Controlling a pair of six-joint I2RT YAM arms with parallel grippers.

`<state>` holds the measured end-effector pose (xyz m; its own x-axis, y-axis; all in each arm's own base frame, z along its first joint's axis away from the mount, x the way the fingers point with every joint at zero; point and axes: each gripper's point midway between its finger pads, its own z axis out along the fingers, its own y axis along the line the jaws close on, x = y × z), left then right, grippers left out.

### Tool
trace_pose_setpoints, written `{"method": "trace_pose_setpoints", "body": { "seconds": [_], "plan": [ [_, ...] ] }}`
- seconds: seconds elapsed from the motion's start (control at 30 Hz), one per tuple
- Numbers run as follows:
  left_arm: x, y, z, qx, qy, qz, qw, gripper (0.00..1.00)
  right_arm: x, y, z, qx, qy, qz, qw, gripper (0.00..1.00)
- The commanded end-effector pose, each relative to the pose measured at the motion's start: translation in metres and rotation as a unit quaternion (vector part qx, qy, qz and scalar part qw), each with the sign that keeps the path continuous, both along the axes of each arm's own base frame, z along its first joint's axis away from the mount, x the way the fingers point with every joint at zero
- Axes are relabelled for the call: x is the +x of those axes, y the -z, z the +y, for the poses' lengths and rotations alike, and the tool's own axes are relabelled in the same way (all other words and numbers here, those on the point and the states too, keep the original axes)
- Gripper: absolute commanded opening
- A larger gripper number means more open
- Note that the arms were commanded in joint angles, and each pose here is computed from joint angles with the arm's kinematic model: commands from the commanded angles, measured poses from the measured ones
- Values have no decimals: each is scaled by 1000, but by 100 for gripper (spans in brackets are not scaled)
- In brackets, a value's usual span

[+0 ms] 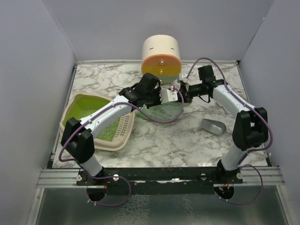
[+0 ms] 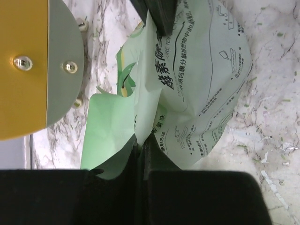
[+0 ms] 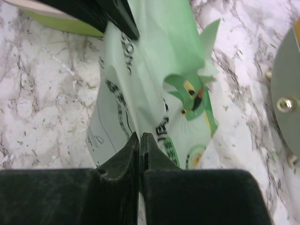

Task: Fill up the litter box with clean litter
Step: Close the cat litter bag at the center of the board.

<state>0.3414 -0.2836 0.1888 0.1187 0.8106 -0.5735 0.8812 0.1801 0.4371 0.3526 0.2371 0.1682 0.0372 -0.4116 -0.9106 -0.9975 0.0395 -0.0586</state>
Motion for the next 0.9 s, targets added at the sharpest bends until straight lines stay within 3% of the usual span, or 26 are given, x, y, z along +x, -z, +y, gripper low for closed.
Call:
{"method": "trace_pose_setpoints", "body": {
  "seconds": [0.0,0.37,0.6,0.67,0.8,0.87],
  "plan": [
    [23,-87,19,-67,-40,-110,991,0,25,41,-89,-78,102,12,992,1],
    [27,-90,47,-70,-60,-111,990,0,23,76,-130,-89,132,23,987,1],
    [25,-85,28,-103,-49,-69,991,1,28,48,-121,-48,125,22,991,1],
    [19,-88,18,-116,-33,-61,991,14,24,40,-119,-45,116,24,992,1],
    [2,-106,-2,-151,11,-59,987,66,18,26,-117,-40,108,21,993,1],
    [-3,-116,-9,-163,20,-63,984,73,15,23,-117,-38,106,20,993,1]
  ]
}}
